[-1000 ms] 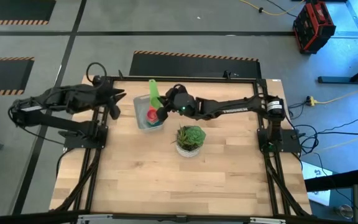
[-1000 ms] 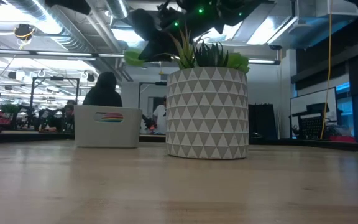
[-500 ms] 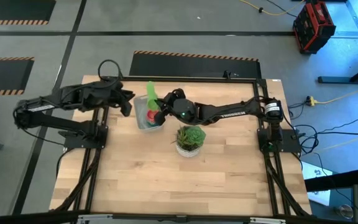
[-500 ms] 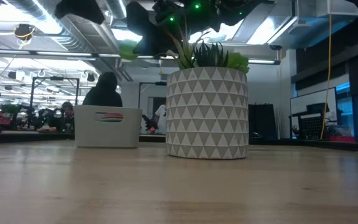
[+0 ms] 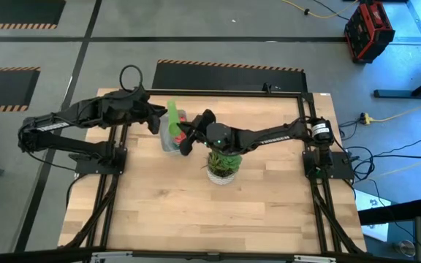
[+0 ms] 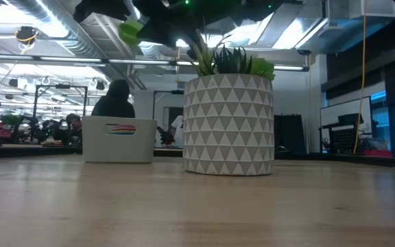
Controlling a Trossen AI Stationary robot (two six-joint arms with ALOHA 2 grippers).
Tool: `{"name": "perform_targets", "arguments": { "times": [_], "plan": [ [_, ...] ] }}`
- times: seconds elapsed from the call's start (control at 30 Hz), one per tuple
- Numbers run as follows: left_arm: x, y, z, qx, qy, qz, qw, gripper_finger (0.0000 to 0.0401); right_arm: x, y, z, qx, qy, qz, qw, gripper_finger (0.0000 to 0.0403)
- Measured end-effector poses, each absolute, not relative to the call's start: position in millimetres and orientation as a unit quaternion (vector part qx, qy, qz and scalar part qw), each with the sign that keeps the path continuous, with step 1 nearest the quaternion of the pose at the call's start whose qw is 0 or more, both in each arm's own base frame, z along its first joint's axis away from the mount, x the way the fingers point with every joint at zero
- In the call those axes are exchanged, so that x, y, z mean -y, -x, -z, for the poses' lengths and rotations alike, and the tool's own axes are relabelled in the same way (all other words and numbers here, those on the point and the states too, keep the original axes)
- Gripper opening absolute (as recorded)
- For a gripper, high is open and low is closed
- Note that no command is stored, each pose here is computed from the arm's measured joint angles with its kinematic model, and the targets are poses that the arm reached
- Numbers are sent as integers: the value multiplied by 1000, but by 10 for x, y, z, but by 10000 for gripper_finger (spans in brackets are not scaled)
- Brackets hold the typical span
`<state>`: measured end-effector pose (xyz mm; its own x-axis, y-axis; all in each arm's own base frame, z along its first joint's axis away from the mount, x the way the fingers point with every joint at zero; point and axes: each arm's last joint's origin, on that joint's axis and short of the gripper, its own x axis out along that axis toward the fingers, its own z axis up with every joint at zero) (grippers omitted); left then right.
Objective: Nest measuring cups in basket
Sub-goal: Stack the green measuring cup on top of the red measuring cup in the gray bin
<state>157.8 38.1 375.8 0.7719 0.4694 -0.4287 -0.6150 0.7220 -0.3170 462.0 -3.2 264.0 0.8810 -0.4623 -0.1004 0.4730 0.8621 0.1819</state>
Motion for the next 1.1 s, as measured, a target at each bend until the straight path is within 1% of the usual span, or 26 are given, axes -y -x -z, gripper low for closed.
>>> {"name": "perform_targets", "arguments": {
  "times": [0.3, 0.9, 1.0, 1.1],
  "plan": [
    [-376, -1597, -3790, -147, 233, -279, 920, 69, -33, -4622, -2661, -18, -97, 234, 967, 21],
    [-374, -1601, -3796, -142, 242, -276, 919, 69, -46, -4630, -2707, -3, -80, 209, 975, 21],
    [-374, -1601, -3796, -142, 243, -275, 919, 60, -46, -4629, -2706, -2, -80, 209, 975, 21],
    [-373, -1602, -3797, -141, 244, -275, 919, 37, -47, -4630, -2706, -3, -80, 208, 975, 21]
  ]
}}
